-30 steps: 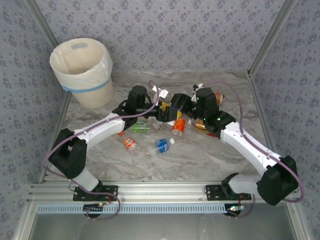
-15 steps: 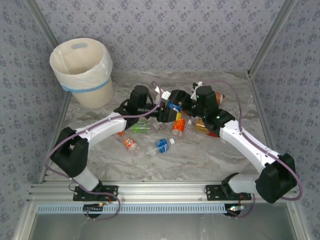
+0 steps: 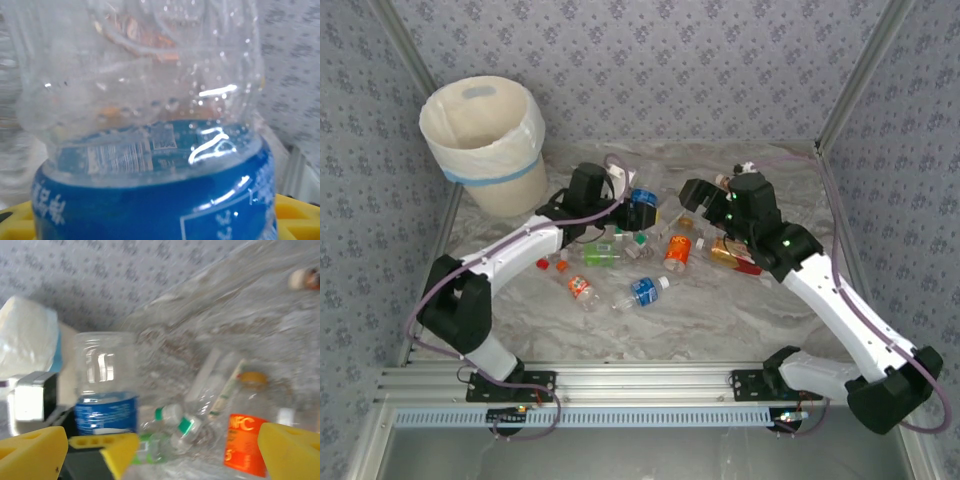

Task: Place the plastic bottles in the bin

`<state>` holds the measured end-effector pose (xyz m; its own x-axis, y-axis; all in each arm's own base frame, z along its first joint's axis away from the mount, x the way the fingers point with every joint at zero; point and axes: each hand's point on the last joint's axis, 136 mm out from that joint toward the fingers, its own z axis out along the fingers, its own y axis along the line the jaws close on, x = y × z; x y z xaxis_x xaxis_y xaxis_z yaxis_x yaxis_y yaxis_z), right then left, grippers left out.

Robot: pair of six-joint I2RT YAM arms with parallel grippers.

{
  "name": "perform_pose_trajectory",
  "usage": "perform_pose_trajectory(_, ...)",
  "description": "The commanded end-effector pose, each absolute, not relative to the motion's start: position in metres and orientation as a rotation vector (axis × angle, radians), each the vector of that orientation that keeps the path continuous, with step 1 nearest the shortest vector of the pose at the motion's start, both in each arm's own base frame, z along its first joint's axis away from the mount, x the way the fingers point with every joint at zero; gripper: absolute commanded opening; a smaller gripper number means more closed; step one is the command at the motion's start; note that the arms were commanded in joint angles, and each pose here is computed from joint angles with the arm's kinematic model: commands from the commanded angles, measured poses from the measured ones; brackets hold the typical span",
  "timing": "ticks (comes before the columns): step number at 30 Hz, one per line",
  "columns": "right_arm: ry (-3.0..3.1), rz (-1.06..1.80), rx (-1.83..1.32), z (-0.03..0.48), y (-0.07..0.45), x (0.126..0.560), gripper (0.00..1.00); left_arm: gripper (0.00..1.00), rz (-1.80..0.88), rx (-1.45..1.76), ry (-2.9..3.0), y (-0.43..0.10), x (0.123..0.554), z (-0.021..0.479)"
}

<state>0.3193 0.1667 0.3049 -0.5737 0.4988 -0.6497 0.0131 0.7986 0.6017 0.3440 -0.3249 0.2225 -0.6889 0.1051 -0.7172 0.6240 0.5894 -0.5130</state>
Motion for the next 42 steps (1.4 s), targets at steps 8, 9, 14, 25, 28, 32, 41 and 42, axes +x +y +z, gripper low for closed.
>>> perform_pose_trajectory(8,2.112,0.441,0.482,0.285,0.130,0.320,1.00,0.50,-0.403,0.350,1.980,-0.221,0.394,0.357)
perform_pose_trajectory(9,2.117,0.444,0.482,0.284,0.131,0.321,1.00,0.50,-0.363,0.311,1.975,-0.208,0.403,0.363)
perform_pose_trajectory(14,2.137,0.446,0.476,0.278,0.134,0.322,1.00,0.50,-0.255,0.148,1.950,-0.151,0.437,0.391)
perform_pose_trajectory(25,2.152,0.439,0.470,0.274,0.135,0.320,1.00,0.50,0.142,-0.231,1.953,0.009,0.472,0.420)
perform_pose_trajectory(28,2.155,0.436,0.469,0.275,0.135,0.318,1.00,0.50,0.199,-0.310,2.011,0.045,0.478,0.404)
perform_pose_trajectory(32,2.147,0.428,0.471,0.276,0.132,0.316,1.00,0.50,0.188,-0.378,2.068,0.074,0.487,0.387)
perform_pose_trajectory(41,2.157,0.381,0.474,0.267,0.126,0.314,1.00,0.51,0.331,-0.479,2.228,0.125,0.509,0.339)
perform_pose_trajectory(42,2.161,0.372,0.475,0.266,0.125,0.314,1.00,0.53,0.356,-0.494,2.236,0.129,0.510,0.337)
